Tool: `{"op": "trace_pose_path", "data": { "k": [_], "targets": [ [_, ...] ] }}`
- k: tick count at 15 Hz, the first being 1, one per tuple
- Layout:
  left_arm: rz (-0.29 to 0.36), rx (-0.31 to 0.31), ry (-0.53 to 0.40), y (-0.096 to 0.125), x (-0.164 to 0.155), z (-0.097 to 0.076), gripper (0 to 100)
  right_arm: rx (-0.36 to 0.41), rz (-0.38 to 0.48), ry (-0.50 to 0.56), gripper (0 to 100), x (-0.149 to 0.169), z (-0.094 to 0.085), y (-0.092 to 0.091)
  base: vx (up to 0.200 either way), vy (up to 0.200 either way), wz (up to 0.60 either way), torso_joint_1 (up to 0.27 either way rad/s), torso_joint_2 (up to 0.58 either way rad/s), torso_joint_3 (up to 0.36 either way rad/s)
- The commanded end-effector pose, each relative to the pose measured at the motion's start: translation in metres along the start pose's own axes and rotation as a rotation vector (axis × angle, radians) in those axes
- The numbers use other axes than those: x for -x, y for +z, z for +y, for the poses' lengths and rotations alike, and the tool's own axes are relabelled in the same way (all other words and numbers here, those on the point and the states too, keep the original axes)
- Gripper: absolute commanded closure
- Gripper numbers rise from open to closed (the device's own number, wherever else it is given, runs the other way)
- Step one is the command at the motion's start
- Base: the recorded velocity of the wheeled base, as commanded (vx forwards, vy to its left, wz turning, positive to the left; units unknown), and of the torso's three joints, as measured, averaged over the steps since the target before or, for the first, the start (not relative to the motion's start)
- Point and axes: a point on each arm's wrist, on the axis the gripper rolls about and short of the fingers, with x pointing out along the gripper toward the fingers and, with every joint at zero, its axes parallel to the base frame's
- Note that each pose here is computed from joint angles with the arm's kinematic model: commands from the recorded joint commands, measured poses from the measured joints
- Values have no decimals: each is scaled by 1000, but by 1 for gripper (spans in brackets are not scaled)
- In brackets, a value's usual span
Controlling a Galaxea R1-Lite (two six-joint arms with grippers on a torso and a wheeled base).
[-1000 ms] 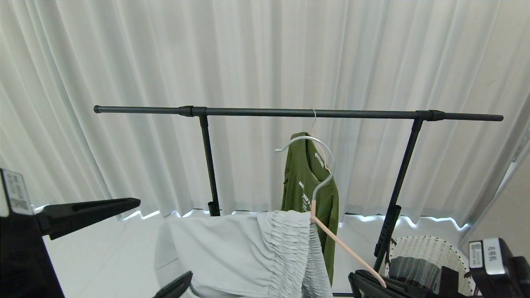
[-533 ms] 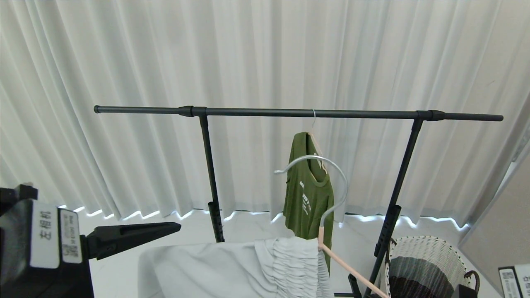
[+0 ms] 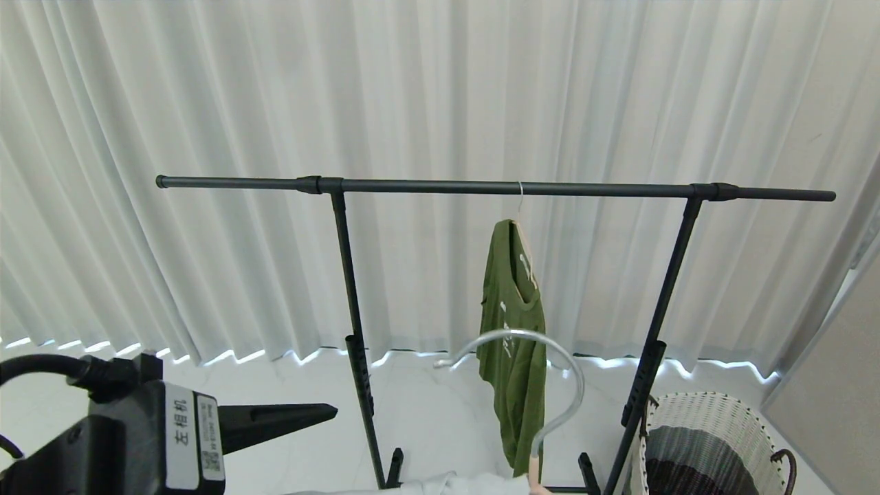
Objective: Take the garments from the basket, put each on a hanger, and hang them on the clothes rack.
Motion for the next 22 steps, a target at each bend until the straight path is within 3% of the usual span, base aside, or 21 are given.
{"op": "trace_pose_path", "data": {
  "k": [1, 4, 8, 15, 16, 22],
  "targets": [
    [1, -1, -13, -3, 1, -1, 0, 16, 2, 20, 100, 8, 1, -3, 0, 0, 0, 0, 0, 0],
    [-15, -30, -101, -1, 1, -10, 0, 35, 4, 79, 100, 12, 4, -4, 0, 0, 0, 0, 0, 0],
    [26, -72, -237, -13, -3, -27, 0, 47, 11, 115, 100, 10, 8, -4, 0, 0, 0, 0, 0, 0],
    [47, -66, -270, -16, -8, -29, 0, 54, -10, 123, 100, 10, 9, -2, 0, 0, 0, 0, 0, 0],
    [50, -66, -272, -16, -8, -29, 100, 55, -15, 124, 100, 10, 9, -1, 0, 0, 0, 0, 0, 0],
    [60, -73, -270, -19, -9, -29, 100, 57, -36, 135, 100, 7, 11, 4, 0, 0, 0, 0, 0, 0]
  ]
}}
